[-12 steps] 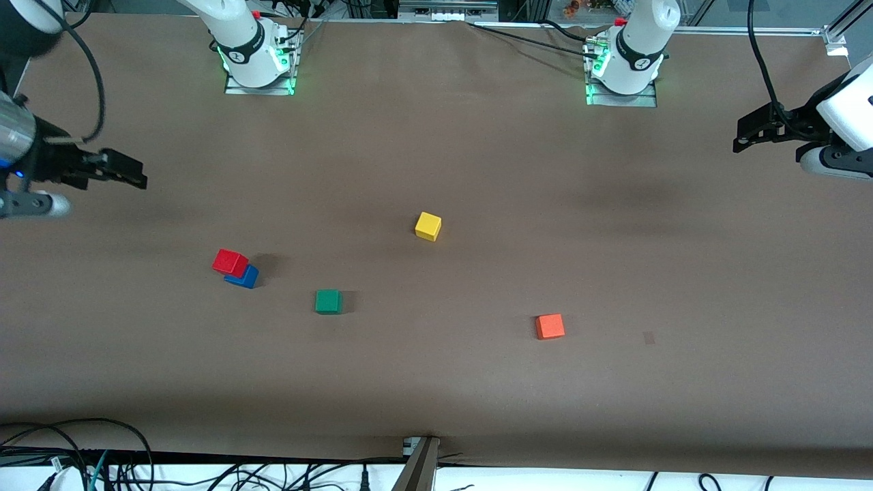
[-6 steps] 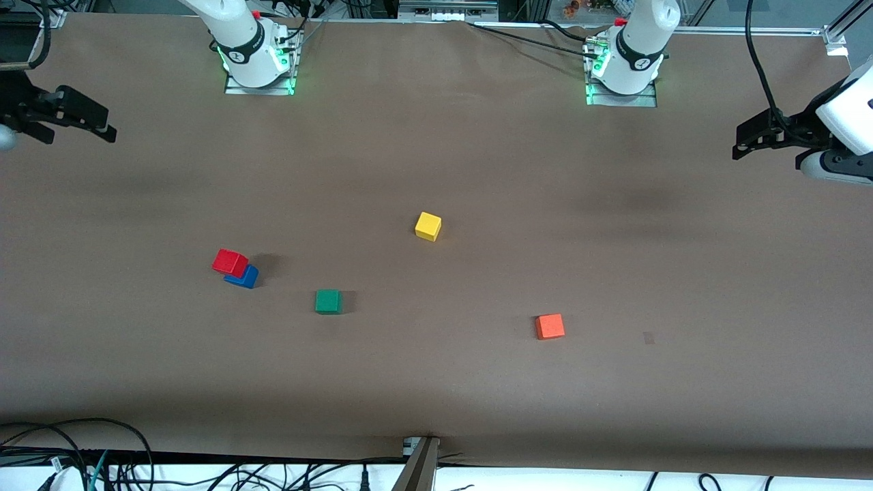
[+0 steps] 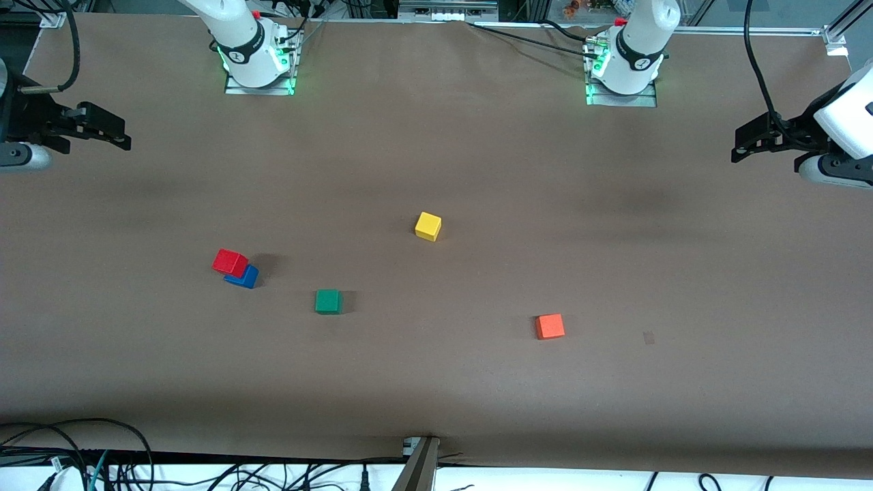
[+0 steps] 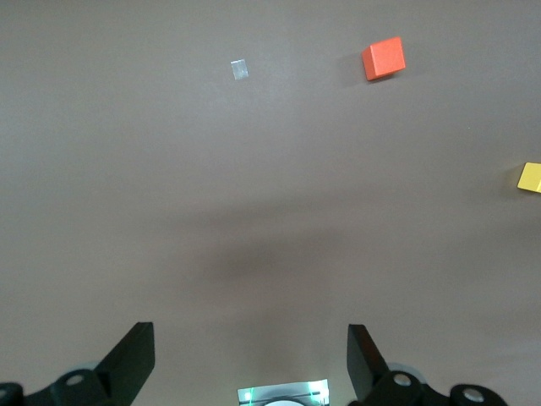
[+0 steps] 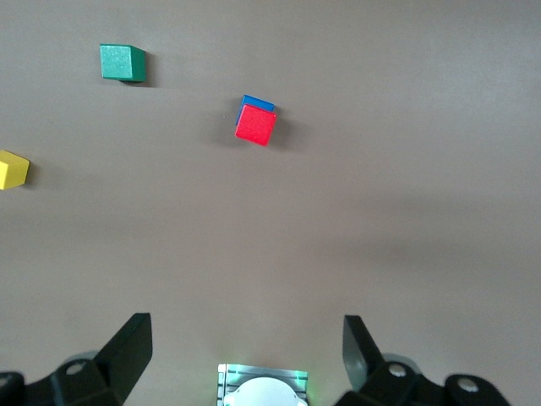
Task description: Pass red block to right arm, stack on blue
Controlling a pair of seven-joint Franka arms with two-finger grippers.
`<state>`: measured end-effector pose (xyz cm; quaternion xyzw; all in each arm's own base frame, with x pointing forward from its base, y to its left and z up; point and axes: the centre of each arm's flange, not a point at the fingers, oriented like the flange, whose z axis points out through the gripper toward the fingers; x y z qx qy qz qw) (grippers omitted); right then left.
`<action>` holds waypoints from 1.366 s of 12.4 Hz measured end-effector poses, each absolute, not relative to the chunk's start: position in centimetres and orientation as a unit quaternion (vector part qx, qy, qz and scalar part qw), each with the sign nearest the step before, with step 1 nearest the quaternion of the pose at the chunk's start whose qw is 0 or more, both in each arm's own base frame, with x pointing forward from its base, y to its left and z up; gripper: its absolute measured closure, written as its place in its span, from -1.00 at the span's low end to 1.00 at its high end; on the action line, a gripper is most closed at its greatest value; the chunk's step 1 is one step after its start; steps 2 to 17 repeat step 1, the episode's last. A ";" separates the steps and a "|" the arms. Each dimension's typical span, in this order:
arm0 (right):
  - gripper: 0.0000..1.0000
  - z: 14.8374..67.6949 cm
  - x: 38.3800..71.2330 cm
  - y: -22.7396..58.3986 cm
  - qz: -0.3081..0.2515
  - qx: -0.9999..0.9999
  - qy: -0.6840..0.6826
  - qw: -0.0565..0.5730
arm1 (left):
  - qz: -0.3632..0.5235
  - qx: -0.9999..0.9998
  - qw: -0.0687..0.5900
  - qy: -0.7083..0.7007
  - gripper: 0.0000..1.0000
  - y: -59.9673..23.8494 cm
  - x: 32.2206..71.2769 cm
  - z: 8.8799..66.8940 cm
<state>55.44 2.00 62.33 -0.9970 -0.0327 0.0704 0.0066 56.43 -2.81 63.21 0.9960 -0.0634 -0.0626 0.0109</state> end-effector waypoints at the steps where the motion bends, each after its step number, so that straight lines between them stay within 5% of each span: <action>1: -1.00 62.3 55.5 2.0 0.071 -0.997 -0.033 0.005 | -0.063 0.996 0.011 -0.063 -1.00 -2.8 56.4 63.2; 17: -1.00 62.3 55.5 2.0 0.071 -0.997 -0.033 0.005 | -0.063 0.996 0.011 -0.063 -1.00 -2.8 56.4 63.2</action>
